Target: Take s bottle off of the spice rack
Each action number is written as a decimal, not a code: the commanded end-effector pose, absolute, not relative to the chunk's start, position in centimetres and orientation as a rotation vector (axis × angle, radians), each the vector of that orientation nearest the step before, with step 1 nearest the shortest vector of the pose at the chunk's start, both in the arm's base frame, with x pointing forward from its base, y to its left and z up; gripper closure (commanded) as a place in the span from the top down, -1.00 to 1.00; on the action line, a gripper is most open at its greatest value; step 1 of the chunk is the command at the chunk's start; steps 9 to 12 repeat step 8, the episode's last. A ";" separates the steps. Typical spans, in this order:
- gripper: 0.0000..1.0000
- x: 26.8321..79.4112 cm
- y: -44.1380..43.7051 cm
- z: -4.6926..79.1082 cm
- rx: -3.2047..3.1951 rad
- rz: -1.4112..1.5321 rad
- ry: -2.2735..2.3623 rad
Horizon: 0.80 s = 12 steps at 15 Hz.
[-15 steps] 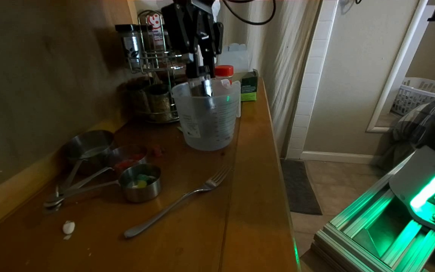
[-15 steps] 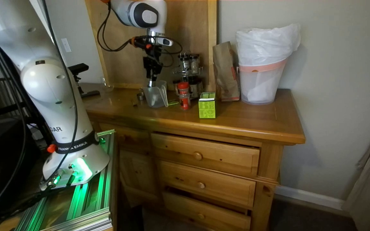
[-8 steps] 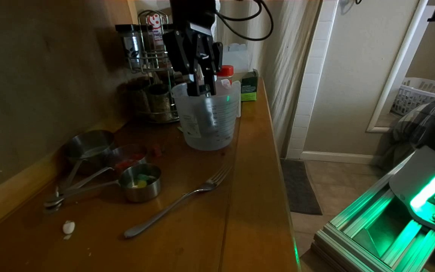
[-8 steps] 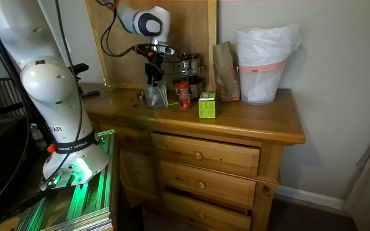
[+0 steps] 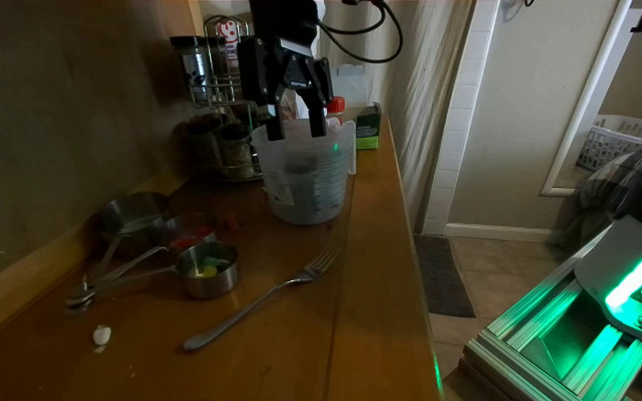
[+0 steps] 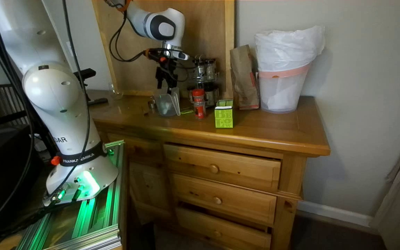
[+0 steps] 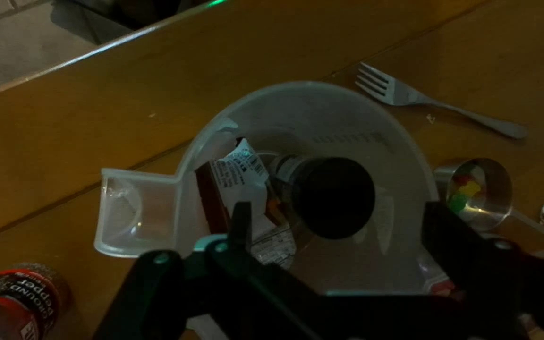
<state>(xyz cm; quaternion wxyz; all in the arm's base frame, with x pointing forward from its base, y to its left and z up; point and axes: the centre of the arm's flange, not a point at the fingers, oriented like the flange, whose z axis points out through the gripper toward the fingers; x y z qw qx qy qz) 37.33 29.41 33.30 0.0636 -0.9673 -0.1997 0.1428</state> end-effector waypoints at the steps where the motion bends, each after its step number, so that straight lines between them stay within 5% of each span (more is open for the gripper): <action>1: 1.00 37.0 29.3 35.0 -2.937 0.407 -0.635; 12: 1.00 37.0 29.3 35.9 -2.924 0.382 -0.615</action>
